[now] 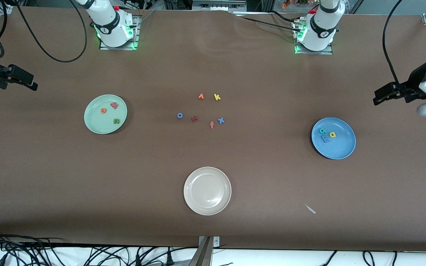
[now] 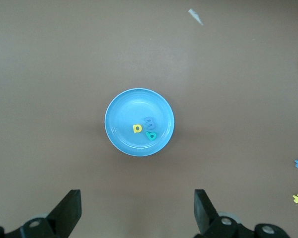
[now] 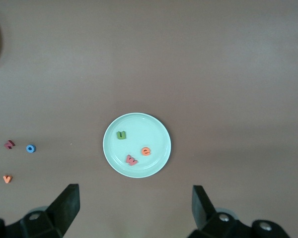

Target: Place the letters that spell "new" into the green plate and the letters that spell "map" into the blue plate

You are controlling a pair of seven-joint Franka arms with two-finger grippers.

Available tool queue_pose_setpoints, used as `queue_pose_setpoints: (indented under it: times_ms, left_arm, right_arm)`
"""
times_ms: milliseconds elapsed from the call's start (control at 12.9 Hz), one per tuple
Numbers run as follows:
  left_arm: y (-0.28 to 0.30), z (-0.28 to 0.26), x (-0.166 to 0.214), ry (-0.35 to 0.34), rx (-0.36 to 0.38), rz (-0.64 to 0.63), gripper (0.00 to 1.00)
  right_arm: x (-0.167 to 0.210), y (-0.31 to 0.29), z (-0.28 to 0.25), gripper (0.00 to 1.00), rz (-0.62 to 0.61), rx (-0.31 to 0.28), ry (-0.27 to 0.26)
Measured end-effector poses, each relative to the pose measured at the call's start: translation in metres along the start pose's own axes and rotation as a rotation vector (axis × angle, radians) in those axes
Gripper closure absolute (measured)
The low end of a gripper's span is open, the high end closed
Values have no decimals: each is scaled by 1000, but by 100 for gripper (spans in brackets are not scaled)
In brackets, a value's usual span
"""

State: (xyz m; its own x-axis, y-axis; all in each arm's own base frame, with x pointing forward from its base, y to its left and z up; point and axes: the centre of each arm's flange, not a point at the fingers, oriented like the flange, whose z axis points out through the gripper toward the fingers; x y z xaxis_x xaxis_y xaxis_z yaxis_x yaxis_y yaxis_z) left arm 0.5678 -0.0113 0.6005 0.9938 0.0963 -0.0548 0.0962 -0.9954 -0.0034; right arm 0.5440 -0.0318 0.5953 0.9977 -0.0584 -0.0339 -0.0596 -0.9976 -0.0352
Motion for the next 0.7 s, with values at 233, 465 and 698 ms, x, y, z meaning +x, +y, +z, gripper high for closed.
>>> queue_pose_setpoints:
  times_ms: [233, 465, 698]
  left_arm:
    - [-5, -16, -11, 28, -1, -8, 0]
    - [-5, 0, -10, 9, 1, -2, 0]
    - [-7, 8, -9, -2, 2, 52, 0]
  right_arm:
    - [0, 0, 0, 0, 0, 0, 0]
    - [0, 0, 0, 0, 0, 0, 0]
    - [0, 0, 0, 0, 0, 0, 0]
